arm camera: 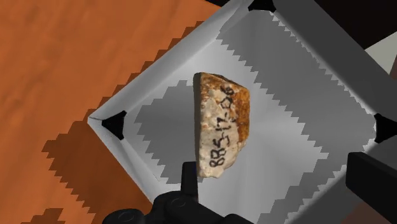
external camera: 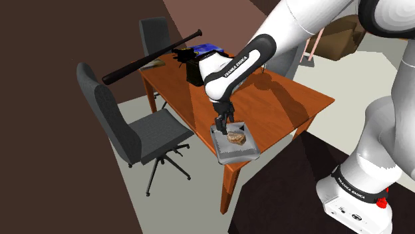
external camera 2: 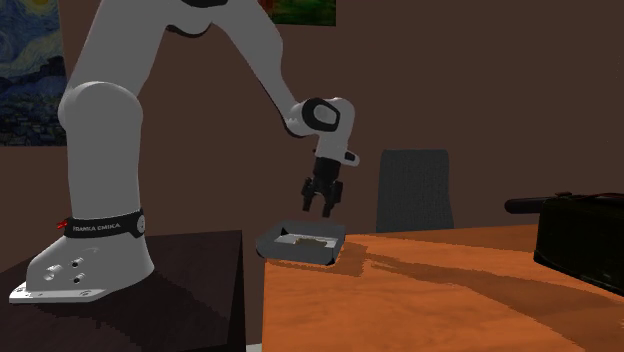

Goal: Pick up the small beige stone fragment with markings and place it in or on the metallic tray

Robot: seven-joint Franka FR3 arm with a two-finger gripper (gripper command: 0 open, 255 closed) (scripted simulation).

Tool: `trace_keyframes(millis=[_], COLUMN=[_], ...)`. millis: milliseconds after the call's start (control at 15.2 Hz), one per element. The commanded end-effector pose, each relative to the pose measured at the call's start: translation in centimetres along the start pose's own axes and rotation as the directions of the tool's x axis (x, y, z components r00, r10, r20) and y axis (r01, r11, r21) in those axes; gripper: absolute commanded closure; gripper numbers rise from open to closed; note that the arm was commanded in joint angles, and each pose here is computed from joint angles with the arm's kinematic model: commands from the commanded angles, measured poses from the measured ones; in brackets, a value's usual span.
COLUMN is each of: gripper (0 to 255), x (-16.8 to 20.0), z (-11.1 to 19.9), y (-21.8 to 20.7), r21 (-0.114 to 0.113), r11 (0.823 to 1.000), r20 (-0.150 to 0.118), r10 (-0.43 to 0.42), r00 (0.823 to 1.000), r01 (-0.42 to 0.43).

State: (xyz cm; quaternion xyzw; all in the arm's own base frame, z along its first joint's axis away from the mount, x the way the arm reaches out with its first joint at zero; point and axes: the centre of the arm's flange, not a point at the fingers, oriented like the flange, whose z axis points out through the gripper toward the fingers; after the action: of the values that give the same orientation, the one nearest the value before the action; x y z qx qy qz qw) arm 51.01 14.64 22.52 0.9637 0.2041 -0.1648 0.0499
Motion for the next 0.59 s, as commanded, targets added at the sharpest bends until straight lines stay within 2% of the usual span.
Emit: trace_keyframes(millis=[0,330,528], gripper=[0,0,0], x=[0.0,-0.1,-0.1], z=[1.4,4.0,4.3], y=[-0.3,-0.3,-0.3], r21=[0.001,0.001,0.001], r11=[1.000,1.000,1.000], r20=[0.013,0.013,0.013], r10=[-0.008,-0.008,-0.008], r00=[1.000,1.000,1.000], r01=[0.008,0.008,0.008])
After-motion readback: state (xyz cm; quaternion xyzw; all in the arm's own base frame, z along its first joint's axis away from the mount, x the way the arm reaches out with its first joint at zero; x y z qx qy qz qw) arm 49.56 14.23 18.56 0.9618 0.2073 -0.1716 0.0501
